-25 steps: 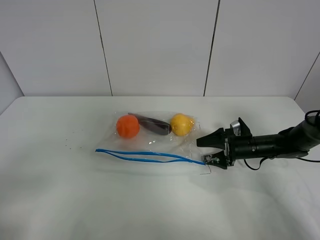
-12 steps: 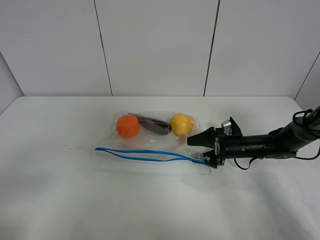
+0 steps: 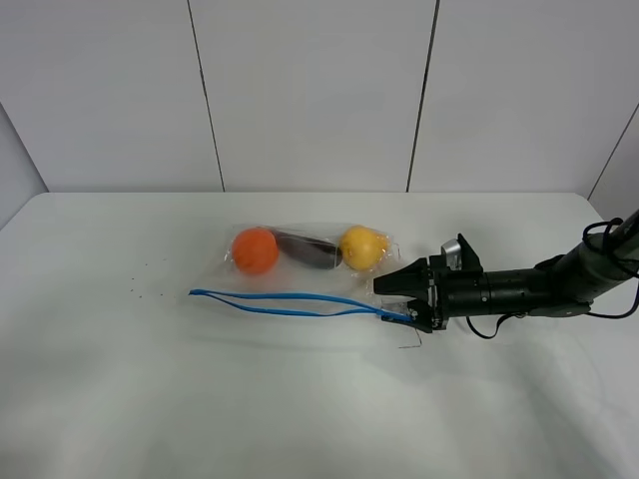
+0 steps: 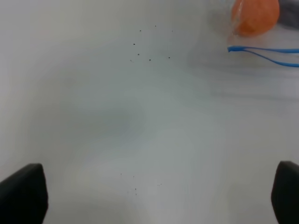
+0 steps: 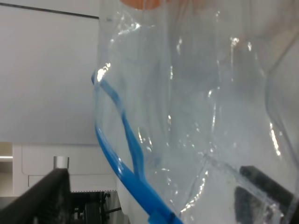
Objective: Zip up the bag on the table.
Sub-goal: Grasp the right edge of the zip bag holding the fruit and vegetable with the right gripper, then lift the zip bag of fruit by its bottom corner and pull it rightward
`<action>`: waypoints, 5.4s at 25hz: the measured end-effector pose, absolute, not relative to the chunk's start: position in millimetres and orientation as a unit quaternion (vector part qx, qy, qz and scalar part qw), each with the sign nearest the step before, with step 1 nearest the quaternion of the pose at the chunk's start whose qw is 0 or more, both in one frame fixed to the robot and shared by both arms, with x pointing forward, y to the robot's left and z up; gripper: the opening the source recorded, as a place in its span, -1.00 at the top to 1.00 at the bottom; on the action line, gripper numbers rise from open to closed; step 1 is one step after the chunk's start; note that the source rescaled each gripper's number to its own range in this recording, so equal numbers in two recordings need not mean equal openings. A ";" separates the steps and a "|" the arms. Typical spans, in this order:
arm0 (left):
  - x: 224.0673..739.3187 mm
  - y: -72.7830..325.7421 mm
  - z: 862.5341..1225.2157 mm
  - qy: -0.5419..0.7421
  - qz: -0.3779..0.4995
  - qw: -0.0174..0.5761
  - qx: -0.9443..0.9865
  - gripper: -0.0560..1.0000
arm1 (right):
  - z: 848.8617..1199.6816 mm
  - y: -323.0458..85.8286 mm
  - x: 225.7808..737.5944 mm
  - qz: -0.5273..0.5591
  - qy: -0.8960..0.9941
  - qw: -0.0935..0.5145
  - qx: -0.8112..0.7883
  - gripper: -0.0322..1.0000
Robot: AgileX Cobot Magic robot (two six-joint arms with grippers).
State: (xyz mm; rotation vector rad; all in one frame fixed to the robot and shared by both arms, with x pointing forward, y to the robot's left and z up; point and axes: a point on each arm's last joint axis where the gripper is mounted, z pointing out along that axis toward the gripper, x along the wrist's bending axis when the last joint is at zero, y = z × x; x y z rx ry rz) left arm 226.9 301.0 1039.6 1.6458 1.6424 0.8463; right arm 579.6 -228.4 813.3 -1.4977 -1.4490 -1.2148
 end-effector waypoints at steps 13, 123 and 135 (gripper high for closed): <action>226.9 301.0 1039.6 0.627 0.323 0.327 0.628 -1.00 | 812.9 -230.2 580.6 -0.471 -0.559 0.352 -0.584 -0.58; 226.8 300.2 1044.1 0.624 0.326 0.337 0.626 -1.00 | 876.8 -232.7 587.2 -0.483 -0.570 0.318 -0.583 0.94; 317.3 302.1 1117.4 0.566 0.319 0.246 0.719 -0.97 | 898.0 -232.6 585.4 -0.487 -0.584 0.309 -0.571 0.94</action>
